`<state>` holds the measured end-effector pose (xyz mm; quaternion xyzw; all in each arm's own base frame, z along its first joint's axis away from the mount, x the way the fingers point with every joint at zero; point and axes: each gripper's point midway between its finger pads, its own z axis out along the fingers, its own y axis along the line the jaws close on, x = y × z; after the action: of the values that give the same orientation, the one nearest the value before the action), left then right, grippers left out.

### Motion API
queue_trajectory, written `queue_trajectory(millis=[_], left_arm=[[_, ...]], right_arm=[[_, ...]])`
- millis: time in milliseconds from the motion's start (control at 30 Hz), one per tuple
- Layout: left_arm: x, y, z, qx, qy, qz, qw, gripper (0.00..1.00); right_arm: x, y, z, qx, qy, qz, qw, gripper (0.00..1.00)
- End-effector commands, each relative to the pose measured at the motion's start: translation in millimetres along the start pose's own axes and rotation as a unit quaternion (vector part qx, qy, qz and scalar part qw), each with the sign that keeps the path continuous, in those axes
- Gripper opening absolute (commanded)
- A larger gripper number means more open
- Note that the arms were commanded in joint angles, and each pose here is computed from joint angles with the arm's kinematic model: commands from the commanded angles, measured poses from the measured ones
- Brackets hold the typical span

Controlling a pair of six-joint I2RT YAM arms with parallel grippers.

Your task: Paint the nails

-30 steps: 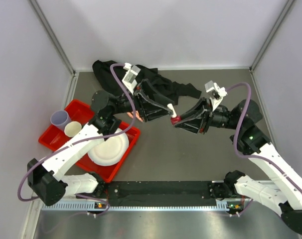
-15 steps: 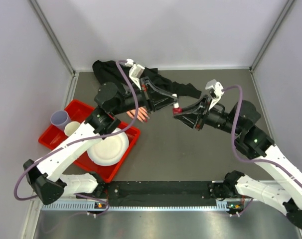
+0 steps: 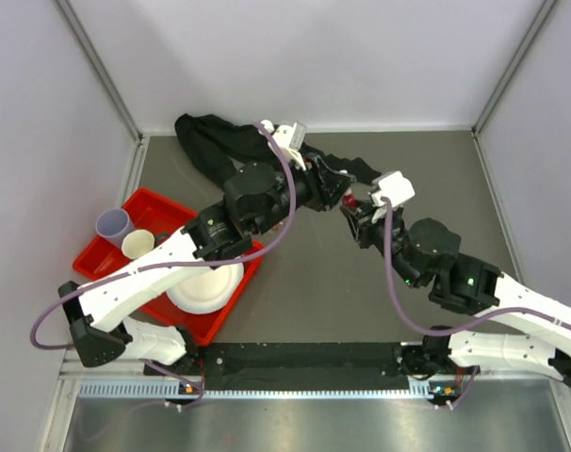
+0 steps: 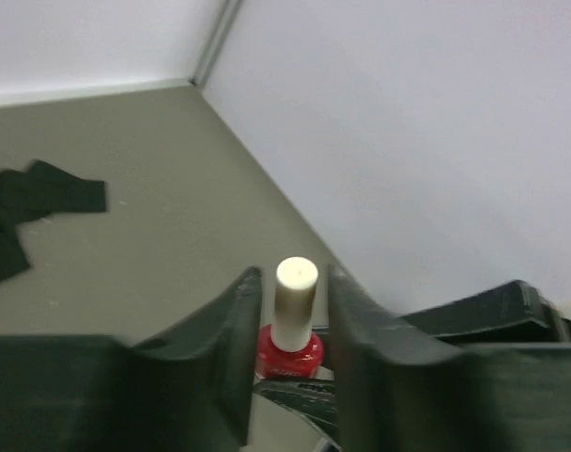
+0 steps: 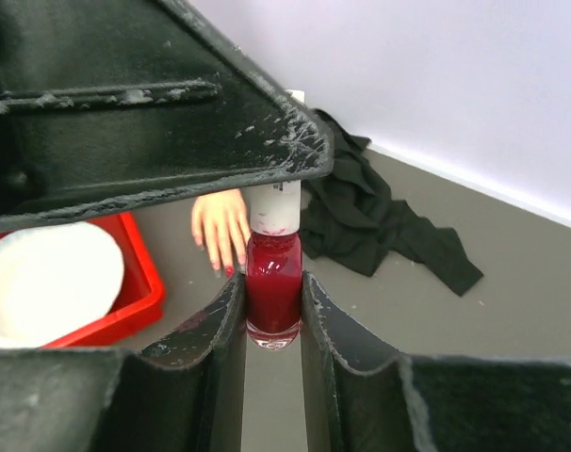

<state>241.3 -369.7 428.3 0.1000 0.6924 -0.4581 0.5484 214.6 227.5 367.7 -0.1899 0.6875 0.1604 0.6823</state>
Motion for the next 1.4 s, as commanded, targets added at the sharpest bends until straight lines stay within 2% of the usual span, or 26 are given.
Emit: queue_trajectory(millis=[0, 33, 67, 100, 133, 167, 200, 233, 267, 300, 333, 367, 400, 467, 500, 667, 900, 1033, 1067, 1133, 1233, 1267, 1333, 1367], left_arm=[[-20.8, -26.9, -20.6, 0.067, -0.023, -0.009, 0.997, 0.57], [-28.9, -36.9, -24.9, 0.099, -0.033, -0.013, 0.994, 0.69], [-32.0, -43.2, -31.3, 0.127, -0.03, -0.013, 0.991, 0.8], [-38.3, -37.3, -31.8, 0.135, -0.03, -0.015, 0.99, 0.84], [-33.5, -46.5, -38.8, 0.177, -0.002, -0.022, 0.984, 0.86], [-37.9, -46.6, -41.5, 0.192, 0.001, -0.026, 0.981, 0.99], [-44.2, -33.2, -41.6, 0.192, 0.001, -0.027, 0.981, 0.99], [-41.2, -34.6, -47.1, 0.215, 0.02, -0.043, 0.976, 0.99], [-48.3, -35.0, -51.8, 0.233, 0.012, -0.045, 0.971, 0.99], [-47.7, -16.9, -50.1, 0.225, 0.012, -0.051, 0.973, 0.99], [-43.7, -21.3, -57.7, 0.256, 0.03, -0.059, 0.964, 0.99], [-52.6, -21.7, -61.4, 0.28, 0.013, -0.049, 0.959, 0.98], [-46.6, -22.0, -63.7, 0.301, 0.02, -0.049, 0.952, 0.96], [-32.9, -33.7, -73.0, 0.359, 0.058, -0.055, 0.93, 0.92], [-36.6, -43.2, -81.8, 0.398, 0.043, -0.033, 0.916, 0.9], [-26.7, -55.7, -101.9, 0.462, 0.057, -0.022, 0.885, 0.83], [-26.2, -62.9, -102.9, 0.47, 0.053, -0.002, 0.881, 0.78], [-22.5, -64.2, -92.6, 0.462, 0.063, -0.009, 0.885, 0.68], [-23.0, -64.6, -92.6, 0.463, 0.062, -0.007, 0.884, 0.61], [-27.1, -66.0, -92.4, 0.461, 0.054, -0.007, 0.886, 0.55], [-34.5, -65.4, -87.6, 0.444, 0.042, -0.004, 0.895, 0.39], [-30.0, -58.7, -80.8, 0.418, 0.058, -0.018, 0.906, 0.32], [-37.0, -56.3, -75.8, 0.394, 0.044, 0.001, 0.918, 0.11], [-43.2, -48.5, -65.8, 0.359, 0.029, -0.006, 0.933, 0.02]], right_arm=[[-32.0, -10.4, -11.4, -0.056, -0.063, 0.06, 0.995, 0.0], [-38.6, -2.1, -20.6, -0.105, -0.077, 0.072, 0.989, 0.0], [-37.1, -2.7, -21.5, -0.118, -0.077, 0.086, 0.986, 0.0], [-34.3, 5.7, -25.6, -0.156, -0.074, 0.086, 0.981, 0.0], [-33.8, -3.1, -24.1, -0.152, -0.073, 0.091, 0.981, 0.0], [-29.9, -3.0, -24.6, -0.159, -0.064, 0.089, 0.981, 0.0], [-31.8, 8.9, -31.4, -0.202, -0.063, 0.086, 0.974, 0.0], [-31.6, 7.2, -31.9, -0.207, -0.062, 0.085, 0.973, 0.0], [-33.5, 10.6, -36.6, -0.223, -0.065, 0.086, 0.969, 0.0], [-34.5, 19.2, -42.1, -0.255, -0.065, 0.088, 0.961, 0.0], [-36.0, 23.0, -45.3, -0.27, -0.064, 0.099, 0.956, 0.0], [-37.7, 23.1, -46.9, -0.28, -0.065, 0.102, 0.952, 0.0], [-41.1, 34.0, -54.3, -0.32, -0.066, 0.104, 0.939, 0.0], [-46.0, 37.9, -59.0, -0.347, -0.065, 0.124, 0.927, 0.0], [-49.3, 46.1, -64.0, -0.38, -0.068, 0.125, 0.914, 0.0], [-52.4, 57.8, -69.1, -0.454, -0.052, 0.159, 0.875, 0.0], [-54.8, 64.1, -60.9, -0.487, -0.041, 0.188, 0.852, 0.0], [-54.9, 65.0, -57.3, -0.49, -0.041, 0.191, 0.849, 0.0], [-54.2, 64.8, -56.3, -0.489, -0.04, 0.192, 0.85, 0.0], [-53.5, 64.0, -55.2, -0.485, -0.04, 0.189, 0.853, 0.0], [-50.9, 59.8, -50.5, -0.465, -0.035, 0.18, 0.866, 0.0], [-45.0, 55.1, -45.0, -0.441, -0.021, 0.188, 0.878, 0.0], [-45.4, 46.4, -38.4, -0.407, -0.027, 0.167, 0.898, 0.0], [-49.2, 38.9, -30.4, -0.372, -0.037, 0.163, 0.913, 0.0]])
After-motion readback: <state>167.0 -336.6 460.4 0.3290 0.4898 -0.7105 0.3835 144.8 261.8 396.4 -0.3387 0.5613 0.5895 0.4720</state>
